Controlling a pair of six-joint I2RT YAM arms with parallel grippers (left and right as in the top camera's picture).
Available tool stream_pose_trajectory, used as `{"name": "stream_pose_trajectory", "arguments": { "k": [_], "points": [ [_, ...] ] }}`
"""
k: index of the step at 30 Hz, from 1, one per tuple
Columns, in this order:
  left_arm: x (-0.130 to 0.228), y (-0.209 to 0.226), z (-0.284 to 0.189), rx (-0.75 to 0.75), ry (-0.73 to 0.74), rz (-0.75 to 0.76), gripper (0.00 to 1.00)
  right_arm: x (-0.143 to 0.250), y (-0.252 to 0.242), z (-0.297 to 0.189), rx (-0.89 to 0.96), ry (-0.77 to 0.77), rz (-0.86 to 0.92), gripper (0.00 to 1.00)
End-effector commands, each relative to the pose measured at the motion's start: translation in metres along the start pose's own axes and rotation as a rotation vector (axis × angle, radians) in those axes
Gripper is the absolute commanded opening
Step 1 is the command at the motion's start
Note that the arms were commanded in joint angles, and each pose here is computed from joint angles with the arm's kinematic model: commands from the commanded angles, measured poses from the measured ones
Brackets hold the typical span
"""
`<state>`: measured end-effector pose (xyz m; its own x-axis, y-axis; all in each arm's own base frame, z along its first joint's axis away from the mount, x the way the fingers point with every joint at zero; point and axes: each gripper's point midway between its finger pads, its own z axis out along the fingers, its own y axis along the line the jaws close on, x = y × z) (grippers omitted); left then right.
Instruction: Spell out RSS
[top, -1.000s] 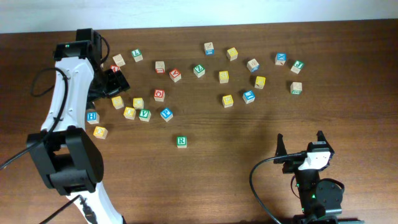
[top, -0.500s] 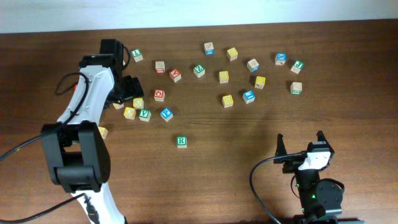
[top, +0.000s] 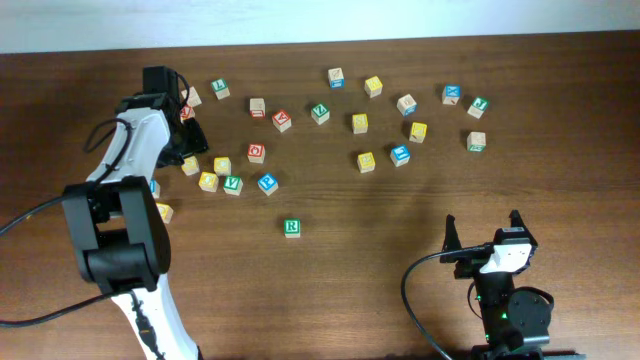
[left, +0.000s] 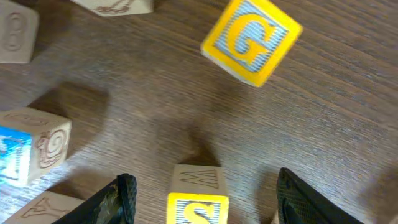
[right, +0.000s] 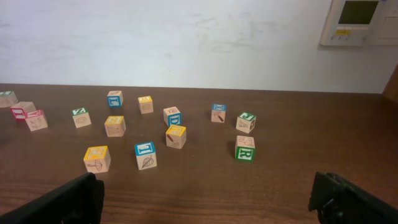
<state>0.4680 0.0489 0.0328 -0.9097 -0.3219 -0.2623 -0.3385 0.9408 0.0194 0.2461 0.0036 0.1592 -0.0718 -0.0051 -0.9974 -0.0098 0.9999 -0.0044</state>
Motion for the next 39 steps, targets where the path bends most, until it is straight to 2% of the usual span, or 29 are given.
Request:
{"name": "stream_pose_trajectory", "arguments": {
  "k": [1,4,5,6,9,15,20,25,27,30,32,33,35,38,39],
  "points": [
    [0.013,-0.003,0.022,0.019,0.060,0.032,0.63,0.003,-0.001,0.000,0.003,0.006,0.004,0.98],
    [0.015,-0.003,0.025,0.017,0.068,0.033,0.58,0.003,-0.001,0.000,0.003,0.006,0.004,0.98],
    [0.015,-0.003,0.025,0.016,0.068,0.032,0.49,0.003,-0.001,0.000,0.003,0.006,0.004,0.98],
    [0.015,-0.003,0.025,0.016,0.068,0.032,0.43,0.003,-0.001,0.000,0.003,0.006,0.004,0.98],
    [0.015,-0.003,0.025,0.016,0.069,0.032,0.44,0.003,-0.001,0.000,0.003,0.006,0.004,0.98],
    [0.019,-0.002,0.025,0.013,0.087,0.033,0.30,0.003,-0.001,0.000,0.003,0.006,0.004,0.98],
    [0.025,-0.003,0.023,0.022,0.114,0.033,0.28,0.003,-0.001,0.000,0.003,0.006,0.004,0.98],
    [0.025,-0.016,0.012,0.096,0.140,0.029,0.24,0.003,-0.001,0.000,0.003,0.006,0.004,0.98],
    [0.018,-0.016,-0.007,0.098,0.129,0.029,0.24,0.003,-0.001,0.000,0.003,0.006,0.004,0.98],
    [-0.013,-0.018,-0.069,0.131,0.002,0.026,0.24,0.003,-0.001,0.000,0.003,0.006,0.004,0.98],
    [-0.015,-0.029,-0.114,0.230,-0.053,0.028,0.25,0.003,-0.001,0.000,0.003,0.006,0.004,0.98],
    [0.004,-0.052,-0.143,0.378,-0.003,0.042,0.25,0.003,-0.001,0.000,0.003,0.006,0.004,0.98],
    [0.038,-0.077,-0.155,0.466,0.121,0.073,0.22,0.003,-0.001,0.000,0.003,0.006,0.004,0.98],
    [0.104,-0.131,-0.156,0.457,0.286,0.178,0.22,0.003,-0.001,0.000,0.003,0.006,0.004,0.98],
    [0.134,-0.150,-0.150,0.393,0.333,0.196,0.22,0.003,-0.001,0.000,0.003,0.006,0.004,0.98]
  ]
}}
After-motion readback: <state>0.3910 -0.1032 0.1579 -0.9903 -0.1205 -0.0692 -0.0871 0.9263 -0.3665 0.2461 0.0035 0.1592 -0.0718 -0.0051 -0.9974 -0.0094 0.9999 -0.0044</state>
